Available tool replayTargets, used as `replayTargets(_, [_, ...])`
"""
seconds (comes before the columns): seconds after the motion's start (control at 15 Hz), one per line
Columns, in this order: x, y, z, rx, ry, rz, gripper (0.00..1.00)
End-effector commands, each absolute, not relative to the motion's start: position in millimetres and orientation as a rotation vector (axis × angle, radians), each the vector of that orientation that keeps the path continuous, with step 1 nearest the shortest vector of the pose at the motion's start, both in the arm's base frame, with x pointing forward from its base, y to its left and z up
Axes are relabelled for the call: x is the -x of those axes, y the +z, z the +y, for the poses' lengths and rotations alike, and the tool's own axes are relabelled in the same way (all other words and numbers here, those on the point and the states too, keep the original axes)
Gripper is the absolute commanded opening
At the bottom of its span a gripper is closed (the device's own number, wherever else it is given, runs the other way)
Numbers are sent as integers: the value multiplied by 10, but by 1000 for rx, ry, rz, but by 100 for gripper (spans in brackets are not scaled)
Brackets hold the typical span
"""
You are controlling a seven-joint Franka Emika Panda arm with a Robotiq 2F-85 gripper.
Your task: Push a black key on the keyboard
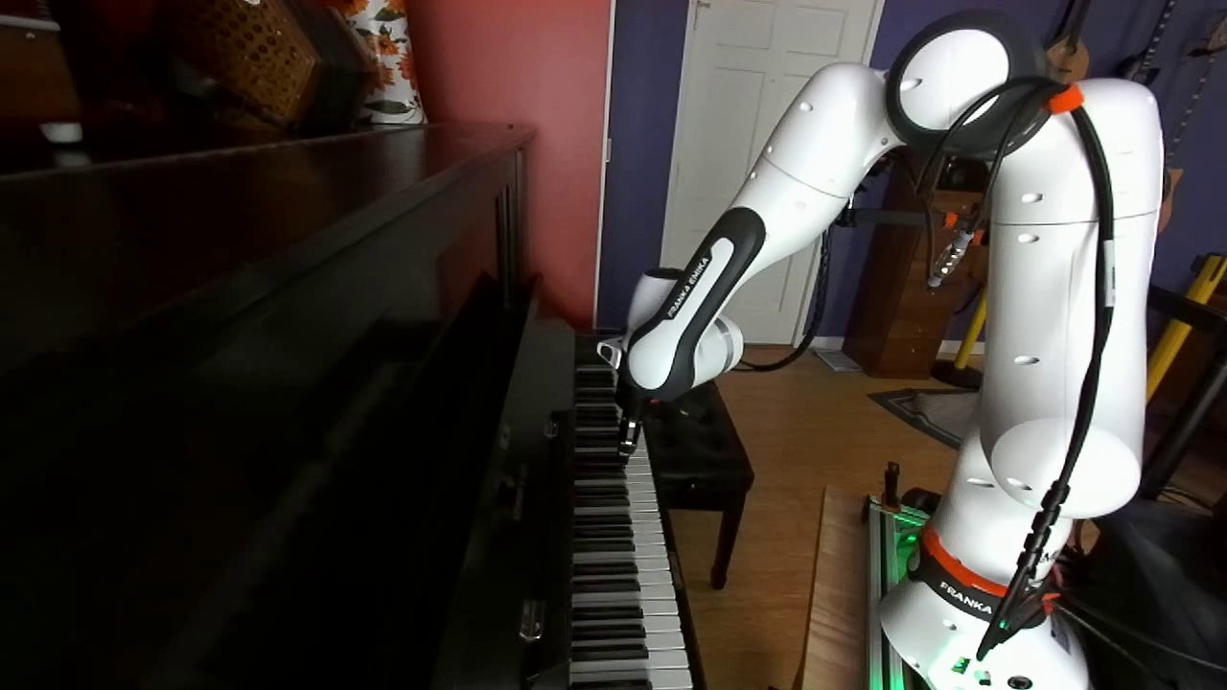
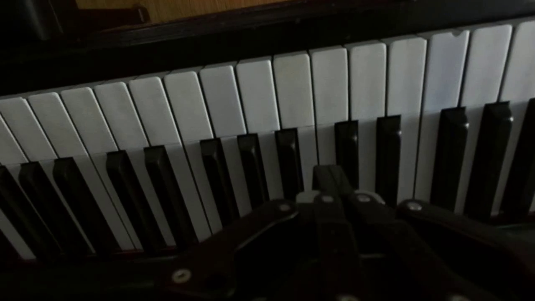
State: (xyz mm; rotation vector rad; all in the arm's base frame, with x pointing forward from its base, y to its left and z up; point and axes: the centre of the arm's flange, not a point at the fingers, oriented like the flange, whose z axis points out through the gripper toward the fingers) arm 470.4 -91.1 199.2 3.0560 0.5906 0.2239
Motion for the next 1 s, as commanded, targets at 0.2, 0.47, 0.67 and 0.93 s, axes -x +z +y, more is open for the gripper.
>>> replayTargets(0.2, [-4838, 1712, -970, -3041, 262, 606, 0])
replayTargets(0.47, [-4881, 1625, -1000, -3030, 281, 620, 0])
replayTargets(0.67, [-4895, 1570, -1009, -3024, 280, 639, 0])
replayTargets(0.93, [-4921, 1498, -1019, -3019, 278, 666, 0])
